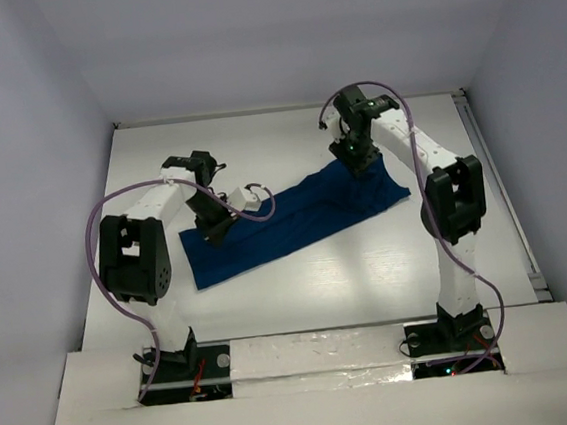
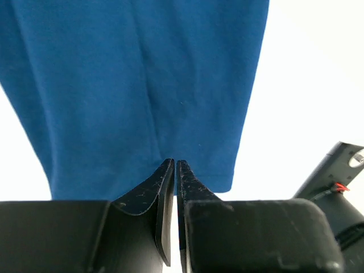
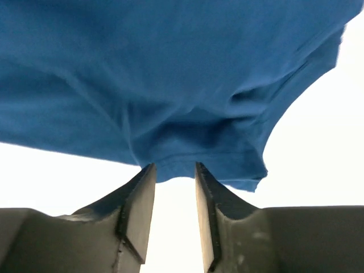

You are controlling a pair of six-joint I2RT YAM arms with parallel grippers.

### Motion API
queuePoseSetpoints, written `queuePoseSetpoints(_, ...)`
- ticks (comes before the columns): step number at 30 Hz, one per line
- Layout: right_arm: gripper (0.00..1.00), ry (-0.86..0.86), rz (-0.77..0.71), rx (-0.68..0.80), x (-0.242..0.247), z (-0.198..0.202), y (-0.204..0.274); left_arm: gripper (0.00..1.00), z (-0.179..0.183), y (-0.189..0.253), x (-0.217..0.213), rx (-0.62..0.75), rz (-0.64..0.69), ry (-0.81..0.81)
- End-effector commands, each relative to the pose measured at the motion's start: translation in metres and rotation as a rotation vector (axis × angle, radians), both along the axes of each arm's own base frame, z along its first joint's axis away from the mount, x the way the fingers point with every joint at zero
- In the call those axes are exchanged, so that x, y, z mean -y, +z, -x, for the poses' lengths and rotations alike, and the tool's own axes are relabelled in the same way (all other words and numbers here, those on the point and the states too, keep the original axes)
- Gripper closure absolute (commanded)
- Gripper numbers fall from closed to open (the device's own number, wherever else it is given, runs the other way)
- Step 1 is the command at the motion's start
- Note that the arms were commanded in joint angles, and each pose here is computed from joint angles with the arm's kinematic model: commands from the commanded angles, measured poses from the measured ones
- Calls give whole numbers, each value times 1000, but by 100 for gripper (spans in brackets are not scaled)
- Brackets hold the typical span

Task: Fold and stack the t-shirts
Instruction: Rotate the tshirt 90 degrees

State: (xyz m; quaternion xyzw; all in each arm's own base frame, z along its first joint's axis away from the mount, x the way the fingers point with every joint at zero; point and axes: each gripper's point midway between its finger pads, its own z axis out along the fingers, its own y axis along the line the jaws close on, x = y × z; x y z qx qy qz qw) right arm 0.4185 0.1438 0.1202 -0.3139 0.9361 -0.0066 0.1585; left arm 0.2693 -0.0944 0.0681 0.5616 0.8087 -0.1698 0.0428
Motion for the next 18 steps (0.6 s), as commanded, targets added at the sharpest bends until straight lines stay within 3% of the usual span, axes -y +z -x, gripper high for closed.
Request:
queuePoseSetpoints(1,59,23,39,-90,8,23,-24,96,19,14,-1,-51,4,-2)
queuePoseSetpoints(6,57,11,62,-105,13,28,-32,97,9,26,4,-11,27,22)
queuePoseSetpoints(14,83,-9,10,-81,-8,15,-49,100,-46,18,10,140,10,152)
queuePoseSetpoints(18,86,-10,6,-99,-14,16,-59,100,-69,-6,11,153,-18,224)
